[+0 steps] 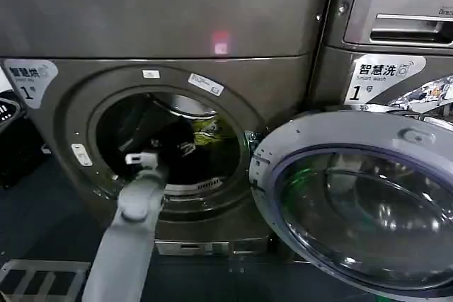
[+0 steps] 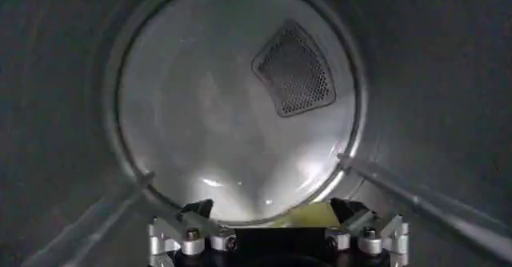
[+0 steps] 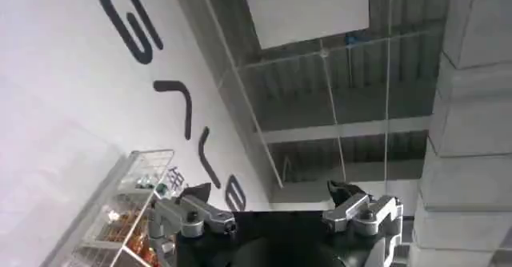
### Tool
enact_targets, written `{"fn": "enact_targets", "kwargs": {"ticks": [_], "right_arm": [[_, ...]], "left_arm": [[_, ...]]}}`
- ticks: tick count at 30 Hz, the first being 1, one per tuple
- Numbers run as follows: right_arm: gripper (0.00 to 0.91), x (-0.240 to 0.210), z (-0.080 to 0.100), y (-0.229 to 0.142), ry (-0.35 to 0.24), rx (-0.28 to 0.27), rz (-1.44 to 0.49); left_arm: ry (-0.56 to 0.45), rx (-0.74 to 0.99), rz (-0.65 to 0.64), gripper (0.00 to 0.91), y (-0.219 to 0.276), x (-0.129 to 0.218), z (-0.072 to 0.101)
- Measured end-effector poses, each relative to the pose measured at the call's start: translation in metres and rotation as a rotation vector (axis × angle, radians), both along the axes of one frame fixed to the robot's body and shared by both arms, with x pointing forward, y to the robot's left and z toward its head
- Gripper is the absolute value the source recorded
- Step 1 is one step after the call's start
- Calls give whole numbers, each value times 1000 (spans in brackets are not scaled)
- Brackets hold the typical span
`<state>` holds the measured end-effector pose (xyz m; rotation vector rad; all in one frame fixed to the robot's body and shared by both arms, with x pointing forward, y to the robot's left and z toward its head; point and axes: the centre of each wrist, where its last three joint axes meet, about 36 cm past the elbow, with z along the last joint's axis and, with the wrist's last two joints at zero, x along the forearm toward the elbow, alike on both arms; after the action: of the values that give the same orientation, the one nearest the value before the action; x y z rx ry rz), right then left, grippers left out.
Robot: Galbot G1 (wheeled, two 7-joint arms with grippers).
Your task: Grasp the clothes from the dryer.
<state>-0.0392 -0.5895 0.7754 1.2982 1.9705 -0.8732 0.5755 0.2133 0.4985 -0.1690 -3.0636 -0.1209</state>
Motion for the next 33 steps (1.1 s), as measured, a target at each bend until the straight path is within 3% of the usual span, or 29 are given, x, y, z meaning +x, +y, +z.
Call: {"fn": "enact_targets", "kwargs": {"ticks": [13, 23, 33], "right_arm": [[907, 11, -5, 0, -8, -2, 37], [907, 16, -8, -5, -23, 1, 55], [907, 15, -11, -11, -34, 8, 57]], "left_arm": [[7, 25, 4, 907, -17, 110, 6], [51, 32, 14, 907, -11, 152, 1], [113, 62, -15, 907, -8, 172, -6]]}}
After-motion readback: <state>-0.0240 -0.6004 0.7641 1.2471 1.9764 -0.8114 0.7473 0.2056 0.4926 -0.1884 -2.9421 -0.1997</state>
